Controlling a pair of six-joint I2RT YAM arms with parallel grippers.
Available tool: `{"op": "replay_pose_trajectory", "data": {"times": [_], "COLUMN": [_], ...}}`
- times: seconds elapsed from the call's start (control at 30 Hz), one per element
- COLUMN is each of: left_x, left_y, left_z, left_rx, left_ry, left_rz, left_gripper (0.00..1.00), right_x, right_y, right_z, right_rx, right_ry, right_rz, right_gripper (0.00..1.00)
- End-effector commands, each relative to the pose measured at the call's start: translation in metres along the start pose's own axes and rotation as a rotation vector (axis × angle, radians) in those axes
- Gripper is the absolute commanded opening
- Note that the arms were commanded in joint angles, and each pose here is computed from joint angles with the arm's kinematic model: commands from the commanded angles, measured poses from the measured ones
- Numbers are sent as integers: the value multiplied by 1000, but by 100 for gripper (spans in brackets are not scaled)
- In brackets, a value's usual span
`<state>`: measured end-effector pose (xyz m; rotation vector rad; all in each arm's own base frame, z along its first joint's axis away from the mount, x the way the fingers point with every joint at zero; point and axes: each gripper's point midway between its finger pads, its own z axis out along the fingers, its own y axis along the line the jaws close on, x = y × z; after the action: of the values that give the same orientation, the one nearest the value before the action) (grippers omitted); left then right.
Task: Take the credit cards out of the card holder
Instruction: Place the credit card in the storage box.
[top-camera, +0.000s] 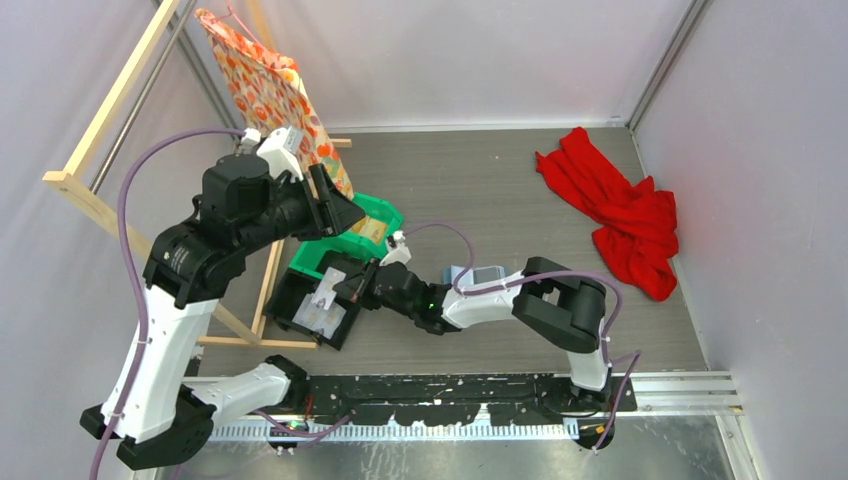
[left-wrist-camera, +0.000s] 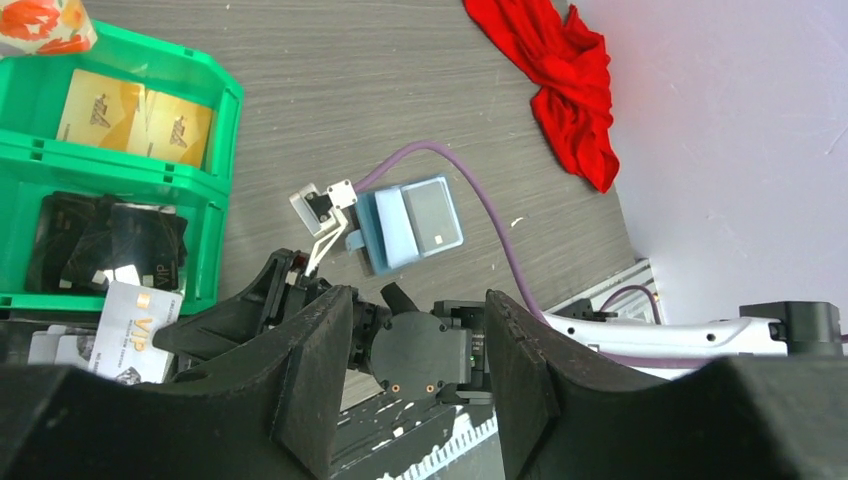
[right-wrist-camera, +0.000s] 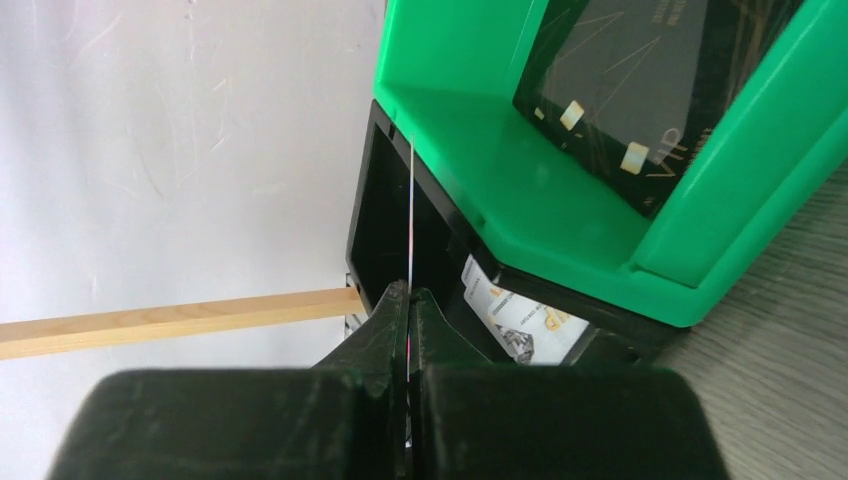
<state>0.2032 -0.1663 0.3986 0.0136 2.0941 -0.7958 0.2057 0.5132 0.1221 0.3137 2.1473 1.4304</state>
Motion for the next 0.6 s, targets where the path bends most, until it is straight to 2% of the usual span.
{"op": "replay_pose_trajectory", "data": {"times": [0.0,0.2,0.43,0.57], "left_x": [-1,5,10,9], "left_y": [5,9,14,13], "left_z": [0,-1,1,1], "left_rx": [-21,-28,-44,-39], "left_ry": [-8,-1,13,11], "left_rz": [12,12,9,4], "left_gripper": [52,52,52,52], "right_x": [2,29,35,38], "right_y": [20,14,1,5], "right_z": [9,19,26,24], "right_rx": [-28,-14,36,27], "right_ry": [-40,16,18,36], "right_rz": [46,65,85,70], "right_gripper": [1,1,1,16]}}
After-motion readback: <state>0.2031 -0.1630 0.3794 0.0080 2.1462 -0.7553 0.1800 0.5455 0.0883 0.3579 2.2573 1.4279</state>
